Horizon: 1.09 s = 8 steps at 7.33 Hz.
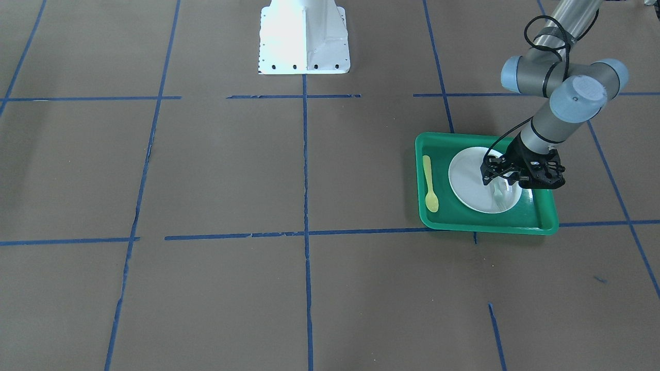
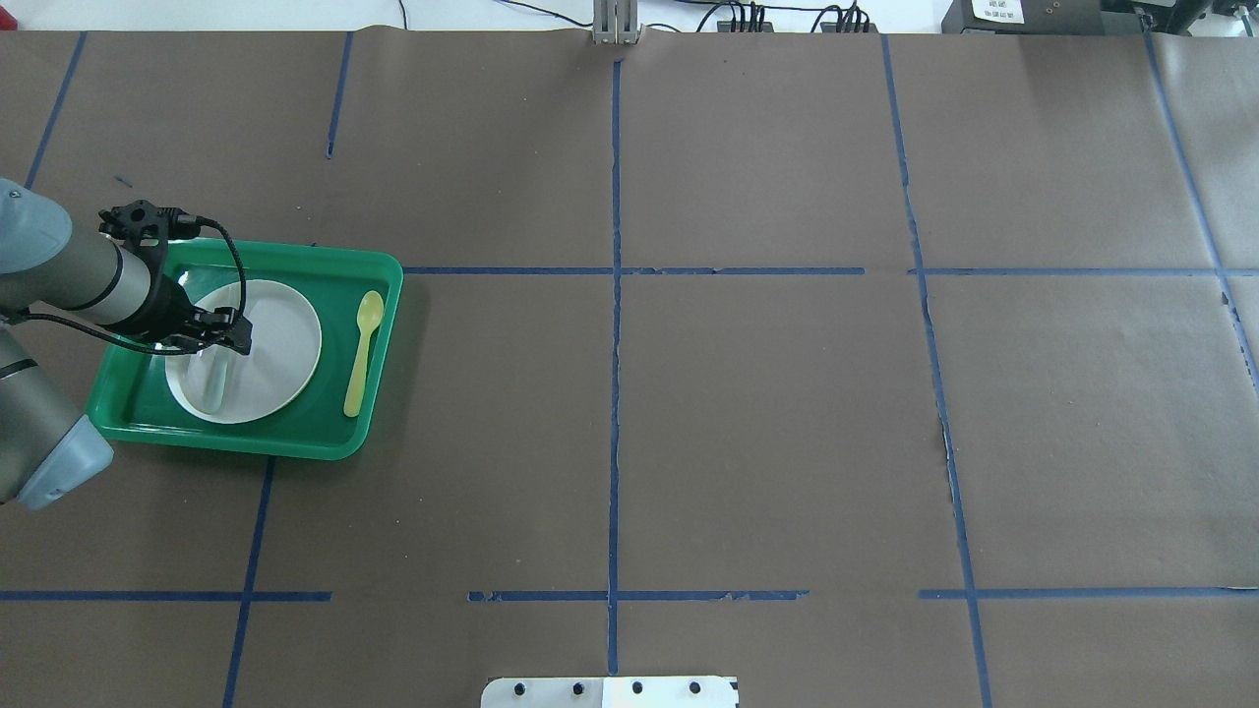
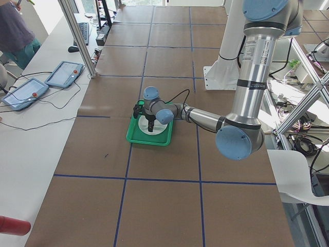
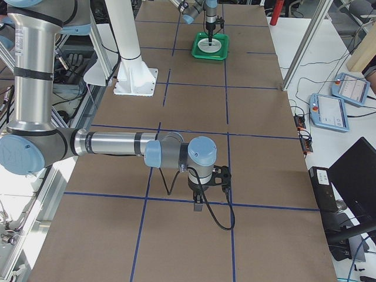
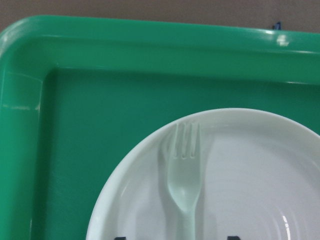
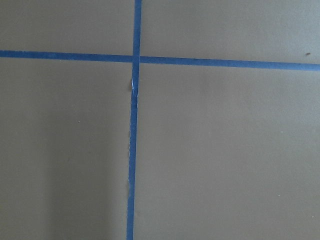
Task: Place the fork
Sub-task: 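Move the left gripper over the pale green fork on the white plate, then lower the left gripper and close it on the fork handle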
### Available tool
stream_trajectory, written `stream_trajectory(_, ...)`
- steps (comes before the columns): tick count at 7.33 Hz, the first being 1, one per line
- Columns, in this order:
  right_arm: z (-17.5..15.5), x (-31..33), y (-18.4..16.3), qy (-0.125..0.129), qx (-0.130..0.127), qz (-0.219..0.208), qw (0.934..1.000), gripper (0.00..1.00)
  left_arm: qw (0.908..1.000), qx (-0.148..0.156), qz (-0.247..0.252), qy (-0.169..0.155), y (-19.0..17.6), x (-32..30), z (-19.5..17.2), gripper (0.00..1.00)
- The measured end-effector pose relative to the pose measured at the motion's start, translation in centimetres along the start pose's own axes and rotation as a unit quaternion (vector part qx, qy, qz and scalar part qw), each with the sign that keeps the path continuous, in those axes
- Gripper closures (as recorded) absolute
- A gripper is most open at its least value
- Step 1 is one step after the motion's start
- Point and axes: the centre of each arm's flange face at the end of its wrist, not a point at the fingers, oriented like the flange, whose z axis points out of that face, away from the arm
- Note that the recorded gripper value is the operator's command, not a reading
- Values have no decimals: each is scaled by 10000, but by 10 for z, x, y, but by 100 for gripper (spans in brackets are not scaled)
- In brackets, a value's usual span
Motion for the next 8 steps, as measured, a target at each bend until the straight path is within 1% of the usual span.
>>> stream_trajectory(2, 0, 0, 0, 0, 0, -5, 10000, 0, 10000, -28, 18, 4, 0, 3, 4, 65)
stream_trajectory(4, 0, 0, 0, 0, 0, -5, 10000, 0, 10000, -45, 50, 23, 1, 5, 2, 100)
stream_trajectory(8, 0, 0, 0, 0, -1, -3, 10000, 0, 9999, 16, 62, 93, 1, 8, -10, 100)
